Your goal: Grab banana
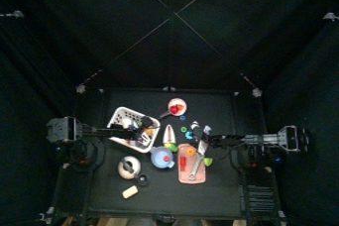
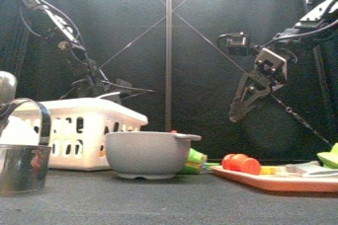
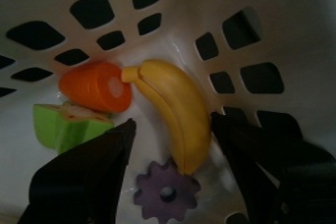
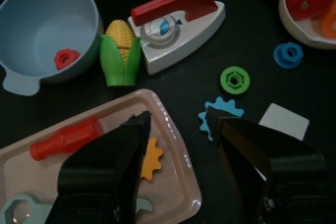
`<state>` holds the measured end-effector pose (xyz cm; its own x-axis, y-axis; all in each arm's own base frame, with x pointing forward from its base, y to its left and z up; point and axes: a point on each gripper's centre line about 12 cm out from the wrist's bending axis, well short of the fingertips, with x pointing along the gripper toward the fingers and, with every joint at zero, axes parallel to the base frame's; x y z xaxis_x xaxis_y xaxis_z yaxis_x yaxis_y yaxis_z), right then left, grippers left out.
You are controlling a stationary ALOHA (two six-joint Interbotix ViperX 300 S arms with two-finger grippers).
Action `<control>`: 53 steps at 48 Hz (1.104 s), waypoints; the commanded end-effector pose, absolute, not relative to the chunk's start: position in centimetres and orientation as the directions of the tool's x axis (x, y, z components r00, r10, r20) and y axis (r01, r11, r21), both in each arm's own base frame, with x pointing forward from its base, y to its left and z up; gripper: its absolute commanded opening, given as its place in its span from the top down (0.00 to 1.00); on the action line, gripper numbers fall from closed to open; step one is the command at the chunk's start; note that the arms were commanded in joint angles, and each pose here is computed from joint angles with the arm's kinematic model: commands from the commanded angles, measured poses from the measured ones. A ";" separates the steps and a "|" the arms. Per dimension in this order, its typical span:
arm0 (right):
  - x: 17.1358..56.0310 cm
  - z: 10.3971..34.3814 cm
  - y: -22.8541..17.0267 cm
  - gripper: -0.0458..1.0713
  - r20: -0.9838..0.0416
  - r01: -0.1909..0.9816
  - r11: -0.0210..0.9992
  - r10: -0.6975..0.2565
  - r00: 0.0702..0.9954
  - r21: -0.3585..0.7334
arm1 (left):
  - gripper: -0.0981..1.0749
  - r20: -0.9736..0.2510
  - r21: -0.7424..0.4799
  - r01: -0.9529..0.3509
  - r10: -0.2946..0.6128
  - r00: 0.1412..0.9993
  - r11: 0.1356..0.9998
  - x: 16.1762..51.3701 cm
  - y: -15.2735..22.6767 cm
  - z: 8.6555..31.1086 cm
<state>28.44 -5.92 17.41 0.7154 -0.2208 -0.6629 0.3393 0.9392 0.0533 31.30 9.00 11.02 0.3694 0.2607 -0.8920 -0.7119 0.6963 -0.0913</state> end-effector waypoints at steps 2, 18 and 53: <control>28.7 18.1 -6.0 0.20 -0.644 0.335 0.940 -0.220 0.733 0.059 | 0.11 -0.893 -0.083 -0.715 0.268 0.363 0.694 31.4 9.2 11.2; 28.7 18.1 -6.0 0.20 -0.645 0.337 0.939 -0.221 0.731 0.060 | 0.28 -0.899 -0.064 -0.724 0.276 0.341 0.687 31.2 9.3 11.3; 28.7 18.0 -6.0 0.20 -0.646 0.335 0.940 -0.220 0.731 0.059 | 0.32 -0.804 -0.170 -0.695 0.309 0.507 0.699 30.2 8.8 17.7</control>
<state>28.49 -5.93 17.41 0.7154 -0.2208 -0.6629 0.3393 0.9392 0.0533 30.05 8.79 16.79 0.4814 0.3041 -0.8221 -0.7037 0.6932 -0.1556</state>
